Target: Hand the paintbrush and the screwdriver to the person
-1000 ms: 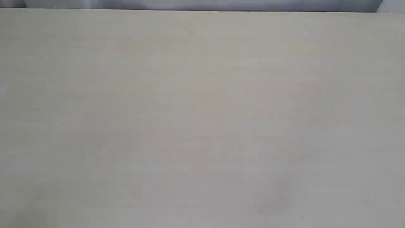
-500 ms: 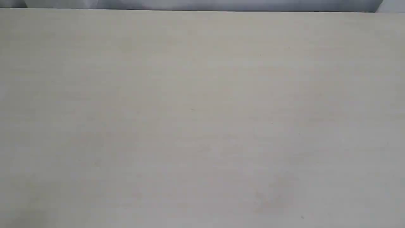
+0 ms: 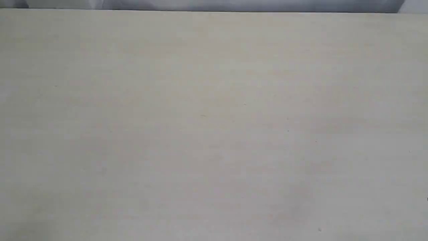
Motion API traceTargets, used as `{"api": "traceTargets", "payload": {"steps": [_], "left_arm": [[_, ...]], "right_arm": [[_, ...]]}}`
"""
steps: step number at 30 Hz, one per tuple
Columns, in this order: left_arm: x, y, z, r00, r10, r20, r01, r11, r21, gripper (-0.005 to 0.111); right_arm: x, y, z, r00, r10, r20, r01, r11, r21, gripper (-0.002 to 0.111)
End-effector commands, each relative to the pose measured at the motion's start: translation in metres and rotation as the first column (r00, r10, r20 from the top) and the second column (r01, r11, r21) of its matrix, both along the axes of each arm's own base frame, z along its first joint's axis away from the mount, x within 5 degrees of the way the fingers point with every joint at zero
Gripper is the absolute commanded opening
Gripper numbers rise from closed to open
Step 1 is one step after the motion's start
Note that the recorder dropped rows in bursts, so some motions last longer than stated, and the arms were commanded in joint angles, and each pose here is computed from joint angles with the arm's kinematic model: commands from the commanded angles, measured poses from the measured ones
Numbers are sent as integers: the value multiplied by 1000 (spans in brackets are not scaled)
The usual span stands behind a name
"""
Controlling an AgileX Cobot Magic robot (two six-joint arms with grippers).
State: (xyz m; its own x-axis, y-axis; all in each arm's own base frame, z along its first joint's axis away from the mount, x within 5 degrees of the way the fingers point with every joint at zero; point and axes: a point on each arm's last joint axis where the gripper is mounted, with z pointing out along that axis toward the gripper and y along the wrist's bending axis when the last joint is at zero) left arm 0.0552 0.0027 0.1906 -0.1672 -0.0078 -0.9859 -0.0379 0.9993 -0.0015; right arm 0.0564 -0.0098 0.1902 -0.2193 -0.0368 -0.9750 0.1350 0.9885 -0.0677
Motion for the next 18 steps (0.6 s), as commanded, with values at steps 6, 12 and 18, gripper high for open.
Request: {"api": "traceTargets", "payload": {"steps": [6, 12, 18], "left_arm": [[0, -1, 0, 1000, -9, 8, 9, 1000, -4, 0], [0, -1, 0, 1000, -9, 8, 9, 1000, -4, 0], [0, -1, 0, 1000, -9, 8, 9, 1000, -4, 0]], "right_arm": [[-1, 0, -5, 1000, 1, -26, -1, 1000, -1, 5], [-1, 0, -7, 999, 1, -47, -1, 1000, -4, 5], [-1, 1, -7, 999, 7, -48, -7, 1000, -6, 5]]}}
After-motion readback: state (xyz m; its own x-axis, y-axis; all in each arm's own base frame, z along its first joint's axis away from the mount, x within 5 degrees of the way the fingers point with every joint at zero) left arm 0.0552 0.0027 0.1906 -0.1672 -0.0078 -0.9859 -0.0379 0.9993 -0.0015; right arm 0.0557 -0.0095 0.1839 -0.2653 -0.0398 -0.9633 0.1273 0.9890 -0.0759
